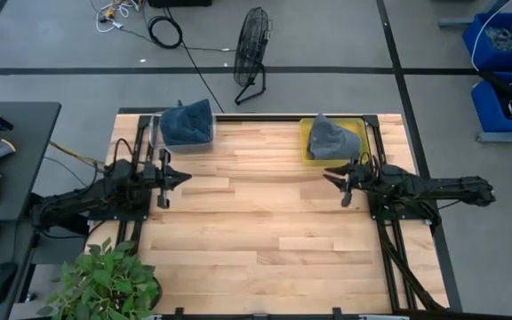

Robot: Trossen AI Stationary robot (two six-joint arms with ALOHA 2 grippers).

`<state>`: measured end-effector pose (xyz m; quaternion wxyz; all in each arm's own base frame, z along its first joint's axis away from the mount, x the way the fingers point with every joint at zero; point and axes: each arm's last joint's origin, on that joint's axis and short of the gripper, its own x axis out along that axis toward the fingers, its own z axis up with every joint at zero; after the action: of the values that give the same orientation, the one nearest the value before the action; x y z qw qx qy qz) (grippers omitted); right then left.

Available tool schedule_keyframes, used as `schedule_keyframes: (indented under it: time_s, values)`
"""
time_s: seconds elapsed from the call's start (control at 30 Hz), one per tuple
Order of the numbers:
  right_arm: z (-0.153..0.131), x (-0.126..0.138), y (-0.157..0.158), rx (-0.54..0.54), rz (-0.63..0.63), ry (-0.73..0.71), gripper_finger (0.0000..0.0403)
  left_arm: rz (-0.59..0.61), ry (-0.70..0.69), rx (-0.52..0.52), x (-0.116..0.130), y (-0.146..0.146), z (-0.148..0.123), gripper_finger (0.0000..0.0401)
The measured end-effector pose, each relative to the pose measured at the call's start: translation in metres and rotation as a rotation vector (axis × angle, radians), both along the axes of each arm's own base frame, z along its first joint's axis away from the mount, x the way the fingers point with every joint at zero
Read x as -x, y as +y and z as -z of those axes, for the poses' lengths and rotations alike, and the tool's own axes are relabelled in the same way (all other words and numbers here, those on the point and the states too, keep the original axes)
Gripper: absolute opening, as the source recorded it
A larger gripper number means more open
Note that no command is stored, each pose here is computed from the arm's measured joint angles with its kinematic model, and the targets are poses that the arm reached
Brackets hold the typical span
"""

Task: Pick & Place hat
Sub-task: Return to Home Position

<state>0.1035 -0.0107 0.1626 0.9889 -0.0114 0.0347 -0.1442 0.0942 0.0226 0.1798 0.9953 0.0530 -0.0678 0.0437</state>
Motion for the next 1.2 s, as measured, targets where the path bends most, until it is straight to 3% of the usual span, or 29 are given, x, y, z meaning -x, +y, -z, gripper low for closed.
schedule_keyframes:
  time_s: [0.13, 1.2]
  values:
    - [-0.0015, 0.0005, -0.0021, -0.021, 0.076, -0.021, 0.01, -0.001, 0.055, 0.015, -0.0006, 0.0002, 0.0055, 0.0005]
    - [-0.0015, 0.0004, -0.002, -0.026, 0.071, -0.021, 0.01, 0.0, 0.071, 0.028, -0.0008, 0.0003, 0.0073, 0.0005]
